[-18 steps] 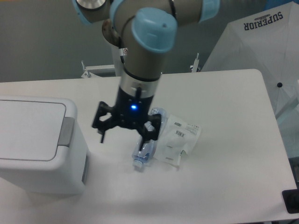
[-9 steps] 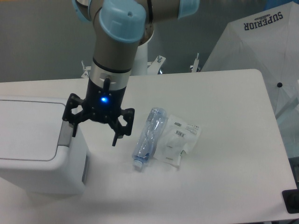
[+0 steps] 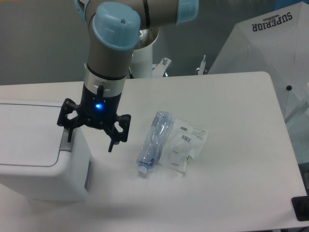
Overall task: Open the trash can
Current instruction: 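Lower the gripper onto the lid edge and push it open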
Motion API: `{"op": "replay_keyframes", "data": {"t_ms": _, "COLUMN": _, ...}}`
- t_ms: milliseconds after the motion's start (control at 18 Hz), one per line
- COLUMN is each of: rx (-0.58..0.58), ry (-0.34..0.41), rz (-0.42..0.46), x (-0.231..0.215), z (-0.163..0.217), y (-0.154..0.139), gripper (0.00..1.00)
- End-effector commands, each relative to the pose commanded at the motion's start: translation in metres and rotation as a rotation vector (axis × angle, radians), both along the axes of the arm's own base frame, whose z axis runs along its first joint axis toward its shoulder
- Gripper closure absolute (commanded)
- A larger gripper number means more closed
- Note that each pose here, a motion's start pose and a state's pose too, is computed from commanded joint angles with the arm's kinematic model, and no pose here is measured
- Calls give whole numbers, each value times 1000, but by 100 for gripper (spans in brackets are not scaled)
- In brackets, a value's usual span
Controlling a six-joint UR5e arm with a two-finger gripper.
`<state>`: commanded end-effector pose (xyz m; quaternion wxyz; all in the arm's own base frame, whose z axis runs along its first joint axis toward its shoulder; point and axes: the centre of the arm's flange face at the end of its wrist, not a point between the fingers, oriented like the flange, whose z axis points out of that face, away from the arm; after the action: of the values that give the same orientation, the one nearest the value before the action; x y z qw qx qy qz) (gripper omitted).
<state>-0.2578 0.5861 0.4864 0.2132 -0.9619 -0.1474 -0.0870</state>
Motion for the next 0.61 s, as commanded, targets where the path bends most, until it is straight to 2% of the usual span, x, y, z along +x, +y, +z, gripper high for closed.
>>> {"op": "replay_keyframes", "data": {"t_ms": 611, "rx": -11, "ry": -9, "rz": 0, "x": 3, "z": -7, "y": -2, "gripper": 0}}
